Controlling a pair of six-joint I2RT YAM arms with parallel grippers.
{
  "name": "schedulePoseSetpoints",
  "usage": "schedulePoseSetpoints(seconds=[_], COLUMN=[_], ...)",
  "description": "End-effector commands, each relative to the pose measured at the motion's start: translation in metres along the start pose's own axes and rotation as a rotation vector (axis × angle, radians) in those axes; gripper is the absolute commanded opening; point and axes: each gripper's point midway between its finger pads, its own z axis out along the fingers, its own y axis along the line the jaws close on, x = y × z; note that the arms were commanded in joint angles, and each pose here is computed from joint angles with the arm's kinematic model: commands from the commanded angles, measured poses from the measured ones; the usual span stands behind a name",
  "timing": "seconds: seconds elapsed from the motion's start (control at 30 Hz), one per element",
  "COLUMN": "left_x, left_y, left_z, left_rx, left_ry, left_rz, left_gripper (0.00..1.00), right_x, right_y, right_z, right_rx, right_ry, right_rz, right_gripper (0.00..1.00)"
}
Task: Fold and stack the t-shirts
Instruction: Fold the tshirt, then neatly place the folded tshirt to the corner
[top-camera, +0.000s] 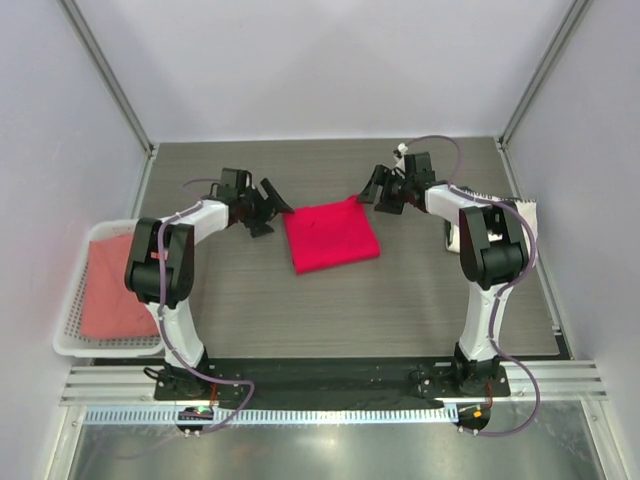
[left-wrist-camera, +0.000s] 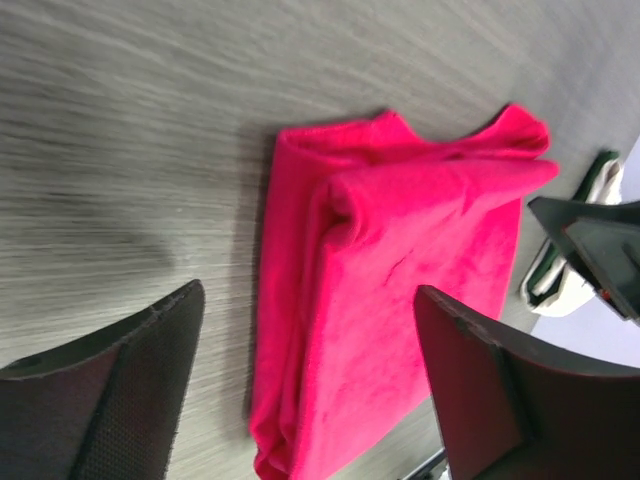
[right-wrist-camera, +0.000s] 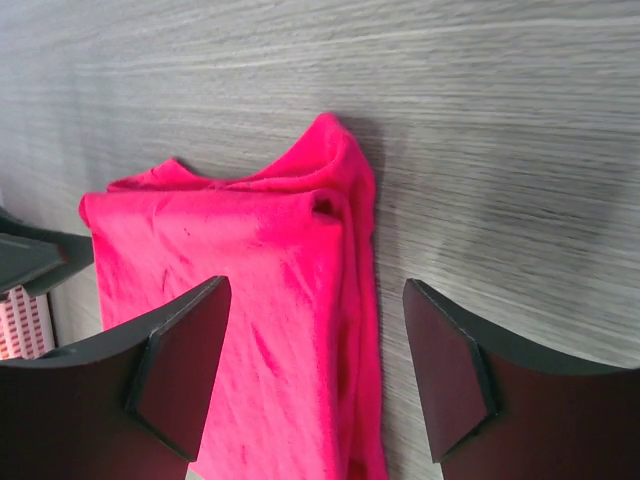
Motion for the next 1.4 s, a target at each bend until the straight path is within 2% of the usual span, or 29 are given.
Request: schedulePoseSetpoints(seconds=[0.0,0.13,0.2,0.27,0.33,0.37,0.53,0.57,0.63,0.67,0.73,0.77,0.83,0.87,0.93,1.2,1.37], left_x=[-0.002,0.005,0.004,0.006,0.007,0.005,0.0,0.001,-0.005,-0.009,-0.01,-0.011,-0.016,-0.015,-0.017,-0.014,0.011], left_y=[-0.019,-0.015,-0.014,-0.014,-0.008,-0.008,-0.005,0.0,-0.005,-0.006,-0.008,-0.006,-0.004,-0.005,-0.007,-0.034,-0.095], left_z=[0.0,0.01,0.015,0.026,0.034,0.036,0.049,0.055,0.06,0.066,0.072,0.075,0.081,0.083,0.086,0.071,0.047], left_rx=[0.066,0.067,0.067,0.069,0.054,0.055,0.033,0.022,0.03,0.033,0.029,0.021,0.01,0.011,0.008,0.03,0.154], left_ry=[-0.04,-0.026,-0.021,0.01,0.021,0.02,0.015,0.024,0.02,0.021,0.025,0.028,0.024,0.026,0.019,-0.05,-0.105], left_rz=[0.057,0.062,0.062,0.048,0.033,0.031,0.031,0.028,0.03,0.032,0.034,0.034,0.032,0.034,0.047,0.128,0.194], left_gripper=[0.84,0.84,0.8,0.72,0.69,0.62,0.55,0.49,0.44,0.34,0.26,0.17,0.1,0.06,0.01,0.0,0.0], right_x=[-0.004,0.002,0.007,0.002,0.0,-0.002,-0.009,-0.008,-0.012,-0.013,-0.019,-0.018,-0.022,-0.022,-0.022,-0.051,-0.062], right_y=[0.014,0.008,-0.003,-0.004,-0.012,-0.014,-0.019,-0.022,-0.021,-0.021,-0.018,-0.017,-0.012,-0.009,-0.007,0.015,0.027], right_z=[0.004,0.016,0.026,0.032,0.04,0.042,0.054,0.059,0.064,0.066,0.069,0.071,0.072,0.073,0.07,0.019,-0.045], right_rx=[-0.097,-0.118,-0.089,-0.085,-0.053,-0.045,-0.026,-0.024,-0.028,-0.026,-0.032,-0.037,-0.049,-0.056,-0.061,-0.041,0.015], right_ry=[-0.008,-0.005,0.011,0.014,0.007,0.006,0.006,0.012,0.007,0.004,-0.007,-0.002,-0.009,-0.01,-0.016,-0.173,-0.275], right_rz=[-0.057,-0.061,-0.044,-0.041,-0.037,-0.039,-0.033,-0.022,-0.019,-0.01,-0.012,-0.011,-0.021,-0.026,-0.032,-0.084,-0.089], right_gripper=[0.75,0.75,0.69,0.65,0.59,0.57,0.52,0.5,0.44,0.38,0.31,0.24,0.17,0.02,0.01,0.01,0.01])
